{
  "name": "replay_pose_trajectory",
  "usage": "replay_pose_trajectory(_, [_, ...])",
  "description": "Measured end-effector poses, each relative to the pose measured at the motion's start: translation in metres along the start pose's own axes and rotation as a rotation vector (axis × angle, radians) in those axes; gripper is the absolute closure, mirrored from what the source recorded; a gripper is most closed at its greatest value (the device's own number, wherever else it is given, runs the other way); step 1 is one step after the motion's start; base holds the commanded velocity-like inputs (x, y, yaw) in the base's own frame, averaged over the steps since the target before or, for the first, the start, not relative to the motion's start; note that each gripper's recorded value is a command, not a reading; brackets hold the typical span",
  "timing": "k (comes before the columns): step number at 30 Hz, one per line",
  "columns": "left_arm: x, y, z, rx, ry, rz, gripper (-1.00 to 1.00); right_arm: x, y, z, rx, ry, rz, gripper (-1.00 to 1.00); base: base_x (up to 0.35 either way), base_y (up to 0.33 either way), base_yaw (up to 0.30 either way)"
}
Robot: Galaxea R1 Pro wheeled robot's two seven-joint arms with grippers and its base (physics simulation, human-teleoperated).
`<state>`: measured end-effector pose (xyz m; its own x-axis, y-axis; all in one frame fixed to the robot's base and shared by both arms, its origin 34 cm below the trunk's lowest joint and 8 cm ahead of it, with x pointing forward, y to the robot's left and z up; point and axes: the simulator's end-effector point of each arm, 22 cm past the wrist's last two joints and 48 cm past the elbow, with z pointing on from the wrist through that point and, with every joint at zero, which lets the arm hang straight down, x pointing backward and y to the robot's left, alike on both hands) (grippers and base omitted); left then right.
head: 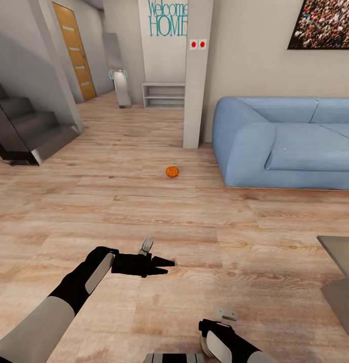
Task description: Place each of the two pumpkins and all three candles from the living room inside a cabinet in the living room (use any cabinet), then make sure every cabinet is closed, and position the cauldron so it is next to a table in the living room.
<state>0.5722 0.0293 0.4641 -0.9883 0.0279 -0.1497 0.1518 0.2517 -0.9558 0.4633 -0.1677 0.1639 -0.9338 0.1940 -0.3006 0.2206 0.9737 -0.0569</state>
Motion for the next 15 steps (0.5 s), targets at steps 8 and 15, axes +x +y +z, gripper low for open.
replay_pose_trajectory(8, [0.0,0.0,-0.0007,0.001,0.0,0.0,-1.0,-0.0015,-0.0023,0.0016,-0.012,0.001,-0.005,-1.0,0.0,0.0,0.0])
replay_pose_trajectory(15, [0.001,0.0068,-0.0009,-0.001,0.001,-0.012,-1.0,0.0019,-0.0007,0.0077,-0.062,0.012,-0.006,-1.0,0.0,0.0,0.0])
